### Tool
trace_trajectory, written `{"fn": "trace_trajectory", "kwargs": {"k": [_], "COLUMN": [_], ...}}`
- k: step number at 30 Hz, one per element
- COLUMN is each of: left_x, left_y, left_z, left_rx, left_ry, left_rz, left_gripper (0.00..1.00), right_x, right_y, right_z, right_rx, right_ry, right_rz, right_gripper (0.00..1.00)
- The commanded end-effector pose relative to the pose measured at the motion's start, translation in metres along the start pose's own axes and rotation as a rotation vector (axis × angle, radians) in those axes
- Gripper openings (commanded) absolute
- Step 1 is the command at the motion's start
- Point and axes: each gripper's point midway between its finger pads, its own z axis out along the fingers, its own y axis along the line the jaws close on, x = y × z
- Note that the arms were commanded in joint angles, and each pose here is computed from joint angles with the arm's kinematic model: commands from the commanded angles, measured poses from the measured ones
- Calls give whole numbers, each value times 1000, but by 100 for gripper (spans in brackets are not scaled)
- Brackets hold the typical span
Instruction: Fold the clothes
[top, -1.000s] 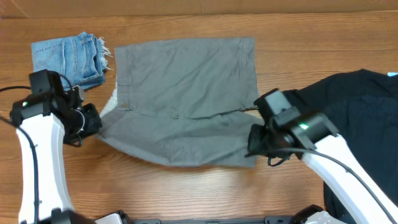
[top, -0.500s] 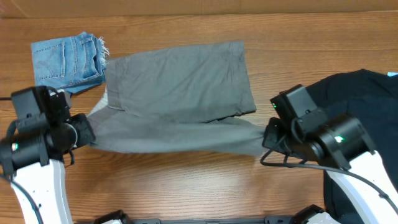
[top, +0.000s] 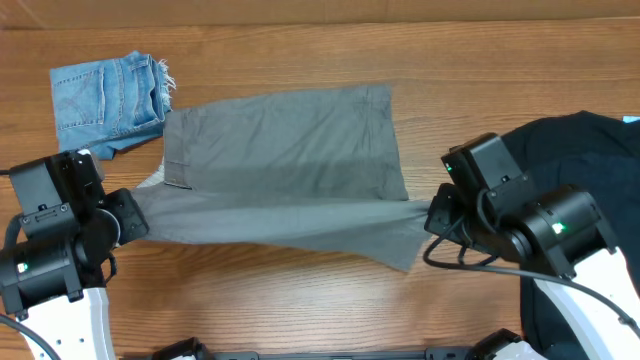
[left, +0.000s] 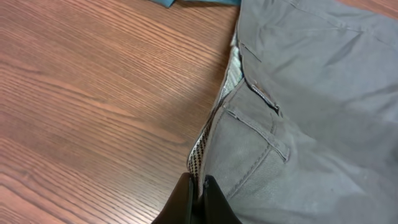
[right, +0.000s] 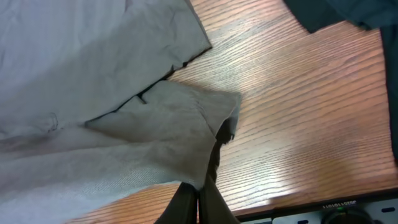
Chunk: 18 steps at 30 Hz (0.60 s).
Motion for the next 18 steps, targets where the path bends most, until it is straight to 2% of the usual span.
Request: {"fn": "trace_trajectory", "kwargs": {"k": [1, 7, 9, 12, 14, 15, 18], "left_x": [-6, 1, 0, -5, -6, -6, -5], "left_y": [12, 36, 44, 48, 48, 47, 45], "left_z": [7, 20, 21, 22, 23, 24, 26], "left_rx": [-79, -227, -269, -276, -276, -274, -259], "left_ry": [6, 82, 77, 60, 60, 62, 74], "left_rz": [-14, -59, -95, -115, -117, -117, -116], "left_gripper": [4, 4, 7, 8, 9, 9, 15], "right_x": [16, 62, 71, 72, 66, 62, 53], "right_y": [-1, -9, -11, -22, -28, -28, -21], "right_z": [24, 60, 60, 60, 65, 69, 89], "right_rx": [47, 131, 141, 193, 225, 224, 172], "right_ry": [102, 311, 347, 346, 310, 294, 260], "right_rz": [-3, -85, -132, -148, -153, -148, -113], "right_gripper": [4, 5, 15, 52, 68, 71, 72]}}
